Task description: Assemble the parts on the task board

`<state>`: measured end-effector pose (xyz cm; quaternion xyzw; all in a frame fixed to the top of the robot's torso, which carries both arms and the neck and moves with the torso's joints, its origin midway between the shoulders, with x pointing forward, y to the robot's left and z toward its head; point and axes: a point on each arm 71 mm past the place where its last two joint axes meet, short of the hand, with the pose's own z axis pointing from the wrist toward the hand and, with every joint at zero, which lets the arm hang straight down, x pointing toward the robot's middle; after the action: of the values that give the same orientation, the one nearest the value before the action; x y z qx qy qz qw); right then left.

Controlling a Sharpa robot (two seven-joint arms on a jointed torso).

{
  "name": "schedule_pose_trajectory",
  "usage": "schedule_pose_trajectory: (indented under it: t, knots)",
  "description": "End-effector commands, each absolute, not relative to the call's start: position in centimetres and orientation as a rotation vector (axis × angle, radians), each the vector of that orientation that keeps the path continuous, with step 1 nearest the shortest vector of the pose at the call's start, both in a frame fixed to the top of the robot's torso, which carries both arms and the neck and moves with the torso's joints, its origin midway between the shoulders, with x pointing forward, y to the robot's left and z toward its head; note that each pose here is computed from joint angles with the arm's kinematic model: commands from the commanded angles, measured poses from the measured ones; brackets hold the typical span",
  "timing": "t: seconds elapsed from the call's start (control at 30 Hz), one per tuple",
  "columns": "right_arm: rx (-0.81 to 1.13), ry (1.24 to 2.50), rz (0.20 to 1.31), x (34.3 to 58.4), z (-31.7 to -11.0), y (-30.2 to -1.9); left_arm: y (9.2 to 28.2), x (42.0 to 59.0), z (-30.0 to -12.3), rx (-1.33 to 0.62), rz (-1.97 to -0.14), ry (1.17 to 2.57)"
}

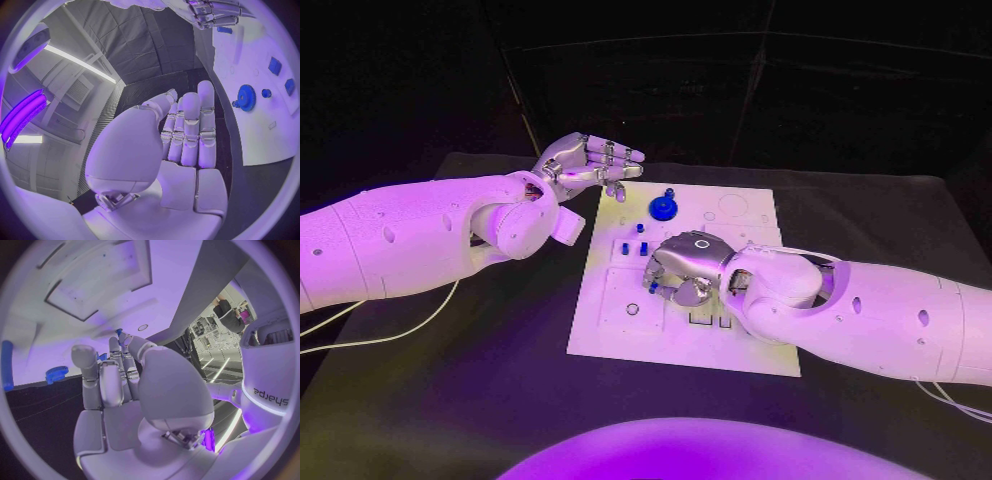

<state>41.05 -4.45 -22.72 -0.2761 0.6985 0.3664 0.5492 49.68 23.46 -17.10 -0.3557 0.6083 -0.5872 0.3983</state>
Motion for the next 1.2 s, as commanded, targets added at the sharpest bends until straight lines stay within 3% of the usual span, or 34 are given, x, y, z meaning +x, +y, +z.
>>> schedule_pose_trajectory:
  t: [0.03,1.2]
  knots:
    - [-0.663,1.655,0.862,41.1,-22.7,-4.4,23.3,49.7,-17.0,-0.898,-1.504,1.542]
    - [-0.678,1.690,0.826,41.4,-23.7,-3.9,23.1,49.7,-17.1,-0.898,-1.510,1.554]
